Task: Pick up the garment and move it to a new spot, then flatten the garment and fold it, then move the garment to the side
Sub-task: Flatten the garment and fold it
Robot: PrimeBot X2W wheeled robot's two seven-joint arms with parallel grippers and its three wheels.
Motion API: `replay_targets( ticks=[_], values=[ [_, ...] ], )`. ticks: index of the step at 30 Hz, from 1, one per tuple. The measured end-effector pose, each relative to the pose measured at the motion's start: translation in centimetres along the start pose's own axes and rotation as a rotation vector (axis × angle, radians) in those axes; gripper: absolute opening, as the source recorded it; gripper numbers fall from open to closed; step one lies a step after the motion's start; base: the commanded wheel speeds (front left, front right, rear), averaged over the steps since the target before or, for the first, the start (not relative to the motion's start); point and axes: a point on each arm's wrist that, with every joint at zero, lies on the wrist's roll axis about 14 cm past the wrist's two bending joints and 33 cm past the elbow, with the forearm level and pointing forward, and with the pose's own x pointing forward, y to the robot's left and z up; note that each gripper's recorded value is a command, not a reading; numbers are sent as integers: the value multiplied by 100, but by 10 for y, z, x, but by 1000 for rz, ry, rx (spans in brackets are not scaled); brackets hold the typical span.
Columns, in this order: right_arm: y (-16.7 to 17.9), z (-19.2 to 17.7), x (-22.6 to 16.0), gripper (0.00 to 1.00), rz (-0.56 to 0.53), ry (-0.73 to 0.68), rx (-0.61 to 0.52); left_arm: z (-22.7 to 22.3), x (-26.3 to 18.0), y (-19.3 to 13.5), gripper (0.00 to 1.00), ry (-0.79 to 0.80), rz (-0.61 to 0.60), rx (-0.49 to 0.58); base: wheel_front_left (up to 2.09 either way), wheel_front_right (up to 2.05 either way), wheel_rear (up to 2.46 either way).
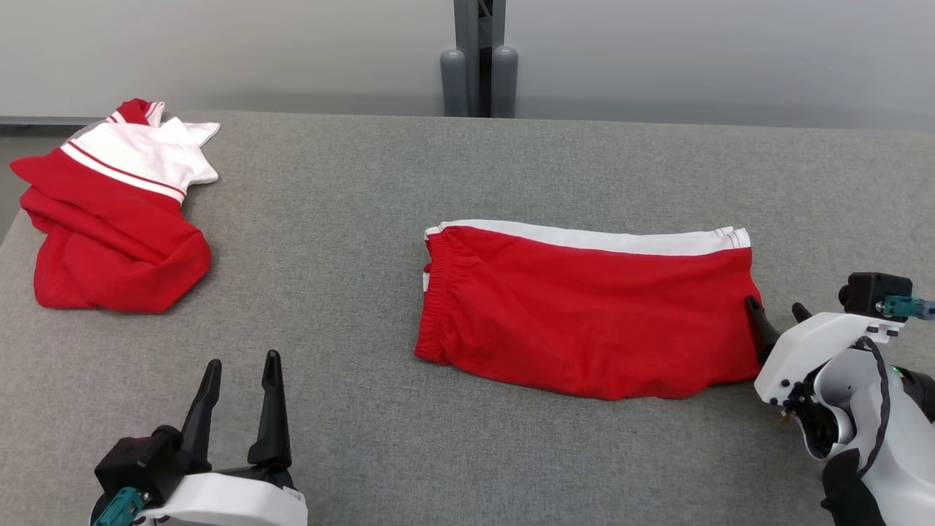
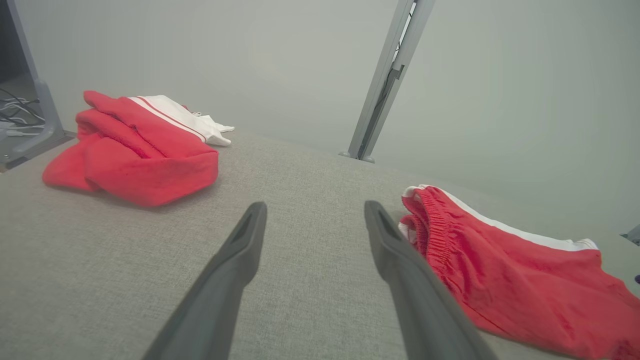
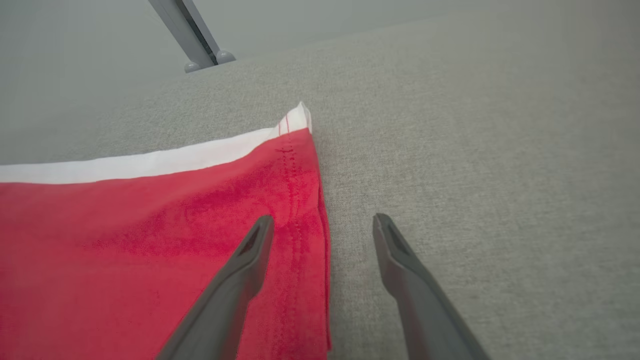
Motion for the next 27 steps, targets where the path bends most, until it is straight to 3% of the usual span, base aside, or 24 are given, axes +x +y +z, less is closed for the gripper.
replay_targets(
  ticks=[11, 13, 15, 20, 27],
  values=[
    [14, -23, 12, 100, 27, 143, 32, 0, -3, 9, 100, -1, 24, -2, 0, 0, 0],
    [16, -23, 14, 88, 30, 153, 37, 0, -2, 10, 100, 0, 27, -1, 0, 0, 0],
    [20, -25, 16, 55, 36, 166, 38, 0, -2, 10, 100, 0, 27, -1, 0, 0, 0],
    [26, -27, 20, 38, 44, 187, 36, -1, -2, 12, 100, 4, 27, 3, 0, 0, 0],
    [25, -19, 20, 7, 36, 143, 29, 2, -3, 13, 100, -5, 27, 9, 0, 0, 0]
  ],
)
